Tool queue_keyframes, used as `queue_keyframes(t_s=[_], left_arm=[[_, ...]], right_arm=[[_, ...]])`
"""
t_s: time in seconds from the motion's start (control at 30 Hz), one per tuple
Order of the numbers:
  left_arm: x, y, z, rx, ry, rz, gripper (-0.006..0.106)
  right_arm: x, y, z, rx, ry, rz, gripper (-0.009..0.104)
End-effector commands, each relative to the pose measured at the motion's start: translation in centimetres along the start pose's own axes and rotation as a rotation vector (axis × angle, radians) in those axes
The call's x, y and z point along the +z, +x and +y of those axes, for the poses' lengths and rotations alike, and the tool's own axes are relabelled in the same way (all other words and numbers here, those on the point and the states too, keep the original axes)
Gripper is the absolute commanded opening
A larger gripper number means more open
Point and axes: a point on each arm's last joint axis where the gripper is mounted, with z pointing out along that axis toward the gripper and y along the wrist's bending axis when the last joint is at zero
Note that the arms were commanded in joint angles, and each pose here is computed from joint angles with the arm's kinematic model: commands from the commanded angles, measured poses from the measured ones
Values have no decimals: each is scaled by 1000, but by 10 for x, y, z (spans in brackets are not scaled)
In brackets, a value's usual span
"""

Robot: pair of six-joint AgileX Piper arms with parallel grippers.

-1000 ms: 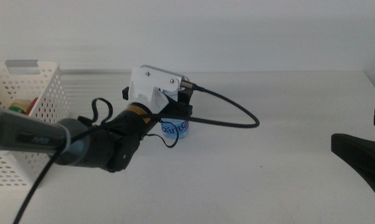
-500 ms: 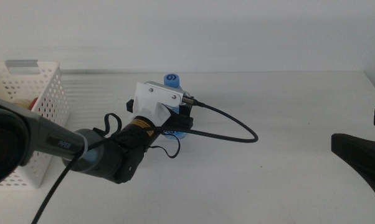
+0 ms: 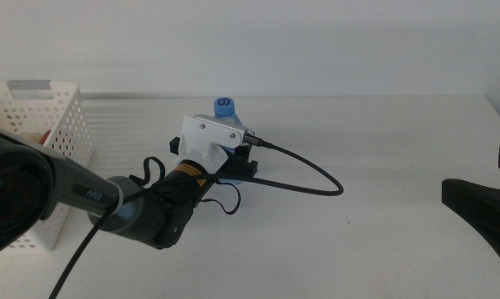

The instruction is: Use arms to grab the bottles and put them into the dustbin to the left of the table.

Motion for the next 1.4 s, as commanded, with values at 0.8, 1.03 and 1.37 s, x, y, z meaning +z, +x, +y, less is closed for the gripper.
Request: queue_keyframes(t_s=[0.8, 1.03, 1.37], left_arm=[[-90, -178, -3, 48, 41, 142, -5], [-123, -222, 19, 1, -8, 354, -5], [-162, -268, 88, -77, -208, 680, -5]], right_arm=[[-6, -18, 1, -15, -4, -104, 67], [-6, -18, 1, -15, -4, -104, 67], [-6, -18, 1, -15, -4, -104, 67]])
